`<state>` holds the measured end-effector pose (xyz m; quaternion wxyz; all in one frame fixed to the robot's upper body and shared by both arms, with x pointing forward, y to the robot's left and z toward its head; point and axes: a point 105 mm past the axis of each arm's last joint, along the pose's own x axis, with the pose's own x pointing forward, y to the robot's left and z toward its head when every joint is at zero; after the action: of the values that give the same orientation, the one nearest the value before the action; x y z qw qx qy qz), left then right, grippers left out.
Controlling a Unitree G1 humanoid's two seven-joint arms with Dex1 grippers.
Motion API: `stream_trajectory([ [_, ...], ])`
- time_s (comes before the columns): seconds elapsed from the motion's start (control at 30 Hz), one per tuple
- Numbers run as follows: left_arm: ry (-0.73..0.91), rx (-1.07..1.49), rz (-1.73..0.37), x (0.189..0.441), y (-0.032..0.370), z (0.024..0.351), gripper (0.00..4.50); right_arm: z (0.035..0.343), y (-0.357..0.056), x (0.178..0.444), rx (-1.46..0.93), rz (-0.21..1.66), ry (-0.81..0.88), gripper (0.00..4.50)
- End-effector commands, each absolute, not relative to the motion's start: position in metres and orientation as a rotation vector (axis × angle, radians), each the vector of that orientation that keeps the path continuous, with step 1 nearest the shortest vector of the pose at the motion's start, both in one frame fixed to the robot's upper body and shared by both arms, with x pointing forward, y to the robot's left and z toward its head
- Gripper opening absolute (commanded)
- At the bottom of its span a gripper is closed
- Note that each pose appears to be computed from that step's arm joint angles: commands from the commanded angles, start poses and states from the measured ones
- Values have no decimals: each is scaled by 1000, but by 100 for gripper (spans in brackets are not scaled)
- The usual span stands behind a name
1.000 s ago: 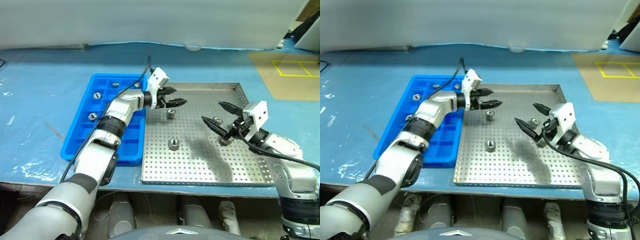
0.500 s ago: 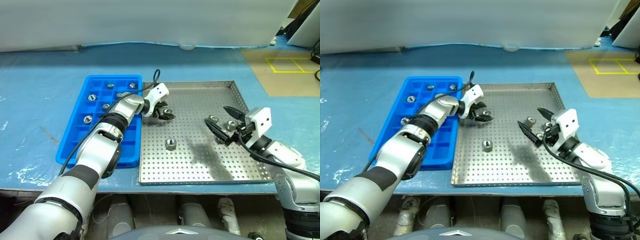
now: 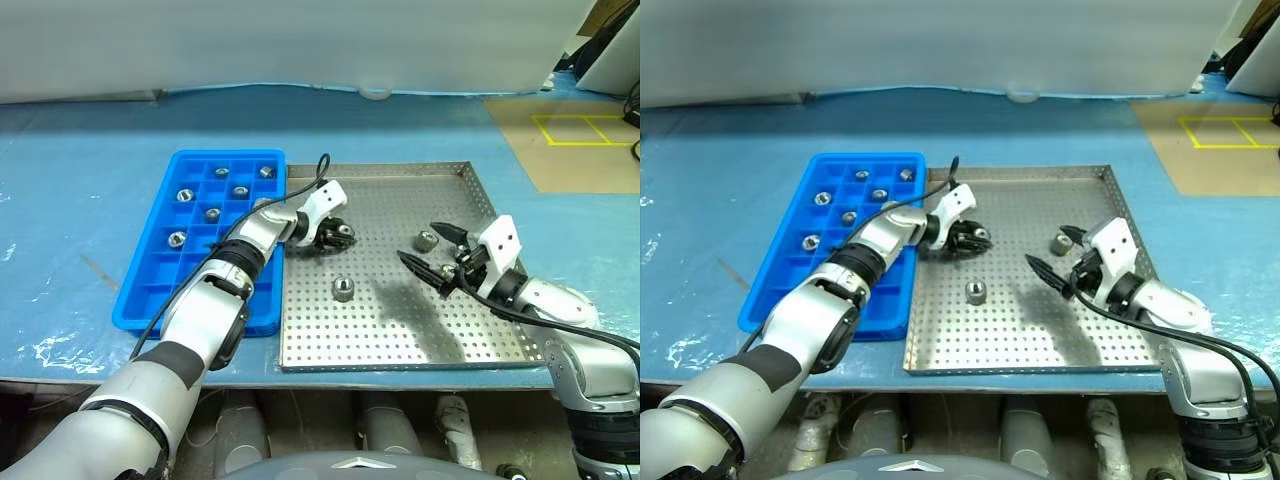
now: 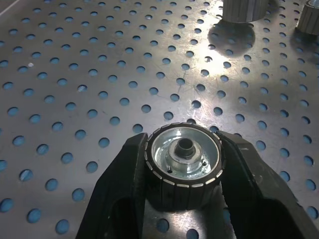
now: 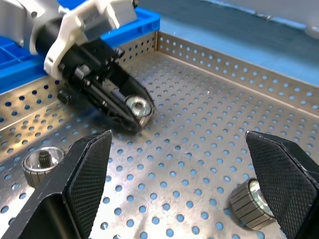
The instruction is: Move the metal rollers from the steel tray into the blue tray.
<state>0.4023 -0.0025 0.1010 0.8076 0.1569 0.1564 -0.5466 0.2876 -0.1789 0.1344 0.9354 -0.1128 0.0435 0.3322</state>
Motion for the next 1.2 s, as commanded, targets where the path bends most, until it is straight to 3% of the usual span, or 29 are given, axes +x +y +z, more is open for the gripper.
stream_trajectory([
  [0.03,198,240,-1080,417,4,136,169,142,-176,290,-250,708,72,450],
  [0.27,15,142,-777,439,49,176,169,156,-162,304,-227,787,2,450],
  [0.4,-86,61,-583,431,83,190,169,168,-142,312,-194,903,-54,450],
  [0.53,-84,30,-393,409,121,179,169,182,-116,322,-188,1048,-102,450],
  [0.83,-59,58,-78,349,183,165,169,182,-58,339,-191,1347,-119,450],
  [1.2,41,91,105,274,208,141,169,172,-23,348,-169,1508,-116,450],
])
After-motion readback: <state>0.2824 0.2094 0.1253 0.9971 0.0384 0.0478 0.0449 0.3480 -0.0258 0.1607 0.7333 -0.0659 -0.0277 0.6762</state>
